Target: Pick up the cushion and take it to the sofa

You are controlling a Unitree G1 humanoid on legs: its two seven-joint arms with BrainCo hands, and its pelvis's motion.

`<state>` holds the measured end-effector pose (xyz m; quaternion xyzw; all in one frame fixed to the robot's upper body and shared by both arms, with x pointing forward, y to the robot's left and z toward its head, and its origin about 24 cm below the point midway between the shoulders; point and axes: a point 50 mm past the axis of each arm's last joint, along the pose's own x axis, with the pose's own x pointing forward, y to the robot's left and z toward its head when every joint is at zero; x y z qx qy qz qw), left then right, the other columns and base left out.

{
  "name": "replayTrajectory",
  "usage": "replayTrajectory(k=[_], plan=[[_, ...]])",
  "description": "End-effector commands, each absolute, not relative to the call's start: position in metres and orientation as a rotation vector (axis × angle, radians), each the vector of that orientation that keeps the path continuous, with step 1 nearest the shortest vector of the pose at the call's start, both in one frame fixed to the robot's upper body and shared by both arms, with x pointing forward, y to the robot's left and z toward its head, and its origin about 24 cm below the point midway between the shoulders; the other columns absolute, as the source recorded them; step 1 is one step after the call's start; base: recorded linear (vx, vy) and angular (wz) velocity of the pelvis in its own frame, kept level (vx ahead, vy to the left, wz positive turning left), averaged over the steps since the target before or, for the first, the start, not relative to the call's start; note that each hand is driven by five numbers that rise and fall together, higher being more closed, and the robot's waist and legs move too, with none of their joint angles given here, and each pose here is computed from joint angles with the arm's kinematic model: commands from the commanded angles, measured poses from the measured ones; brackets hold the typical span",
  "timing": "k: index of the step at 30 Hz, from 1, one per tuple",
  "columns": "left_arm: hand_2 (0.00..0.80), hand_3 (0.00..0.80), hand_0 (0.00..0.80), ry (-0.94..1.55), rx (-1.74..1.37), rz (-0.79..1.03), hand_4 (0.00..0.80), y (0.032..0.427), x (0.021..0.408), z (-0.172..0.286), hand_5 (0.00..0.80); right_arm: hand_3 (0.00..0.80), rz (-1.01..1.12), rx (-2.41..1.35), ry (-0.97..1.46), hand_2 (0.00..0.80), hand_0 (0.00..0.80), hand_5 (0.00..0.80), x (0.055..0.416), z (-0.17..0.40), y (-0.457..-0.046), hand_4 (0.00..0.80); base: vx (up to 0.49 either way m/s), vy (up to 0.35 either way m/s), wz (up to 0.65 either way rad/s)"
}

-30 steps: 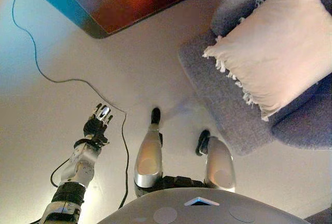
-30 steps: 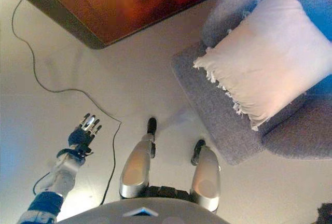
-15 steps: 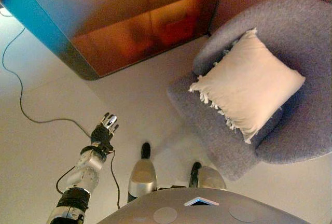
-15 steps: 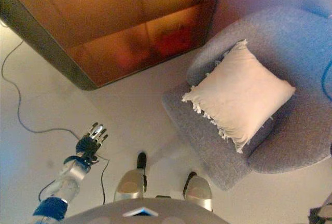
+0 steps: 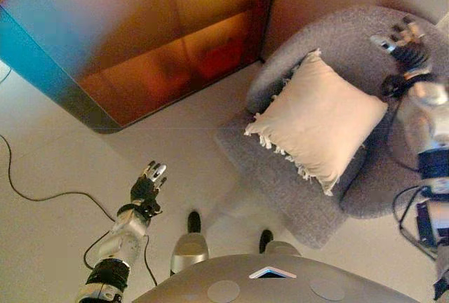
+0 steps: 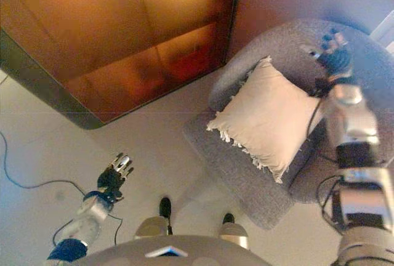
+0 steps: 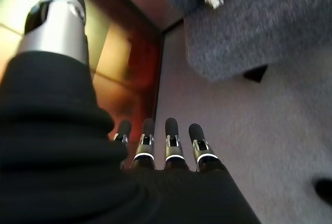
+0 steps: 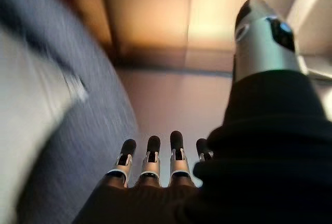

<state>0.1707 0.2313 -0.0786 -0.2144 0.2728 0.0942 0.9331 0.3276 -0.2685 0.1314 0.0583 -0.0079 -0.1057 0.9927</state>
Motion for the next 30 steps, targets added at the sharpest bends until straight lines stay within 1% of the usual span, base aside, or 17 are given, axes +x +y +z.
replayTrajectory(k=[1, 5, 10, 14, 18, 21, 25, 30], plan=[[0.0, 0.0, 0.0, 0.439, -0.411, 0.107, 0.0, 0.216, 0.193, -0.062, 0.0, 0.0, -0.122, 0.257, -0.198, 0.0, 0.0, 0.0, 0.316, 0.147, -0.259, 0.0, -0.005, 0.054, -0.16], [0.0, 0.0, 0.0, 0.41, -0.447, 0.129, 0.0, 0.209, 0.193, -0.061, 0.0, 0.0, 0.013, 0.288, -0.132, 0.0, 0.0, 0.0, 0.29, 0.105, -0.234, 0.0, -0.009, 0.039, -0.25], [0.0, 0.0, 0.0, 0.382, -0.463, 0.133, 0.0, 0.201, 0.196, -0.057, 0.0, 0.0, 0.11, 0.256, -0.069, 0.0, 0.0, 0.0, 0.269, 0.075, -0.208, 0.0, -0.021, 0.014, -0.21], [0.0, 0.0, 0.0, 0.365, -0.464, 0.13, 0.0, 0.199, 0.201, -0.055, 0.0, 0.0, 0.187, 0.386, -0.07, 0.0, 0.0, 0.0, 0.258, 0.06, -0.187, 0.0, -0.026, 0.033, -0.25], [0.0, 0.0, 0.0, 0.351, -0.472, 0.133, 0.0, 0.196, 0.203, -0.052, 0.0, 0.0, 0.192, 0.527, -0.034, 0.0, 0.0, 0.0, 0.247, 0.043, -0.173, 0.0, -0.015, 0.043, -0.15], [0.0, 0.0, 0.0, 0.359, -0.461, 0.169, 0.0, 0.197, 0.199, -0.055, 0.0, 0.0, 0.173, 0.55, 0.057, 0.0, 0.0, 0.0, 0.236, 0.022, -0.168, 0.0, -0.009, 0.05, -0.05], [0.0, 0.0, 0.0, 0.349, -0.473, 0.164, 0.0, 0.196, 0.196, -0.053, 0.0, 0.0, 0.185, 0.565, 0.129, 0.0, 0.0, 0.0, 0.221, 0.004, -0.166, 0.0, -0.009, 0.036, -0.04], [0.0, 0.0, 0.0, 0.338, -0.464, 0.126, 0.0, 0.19, 0.202, -0.047, 0.0, 0.0, 0.181, 0.524, 0.151, 0.0, 0.0, 0.0, 0.223, 0.002, -0.163, 0.0, -0.011, 0.009, -0.02]])
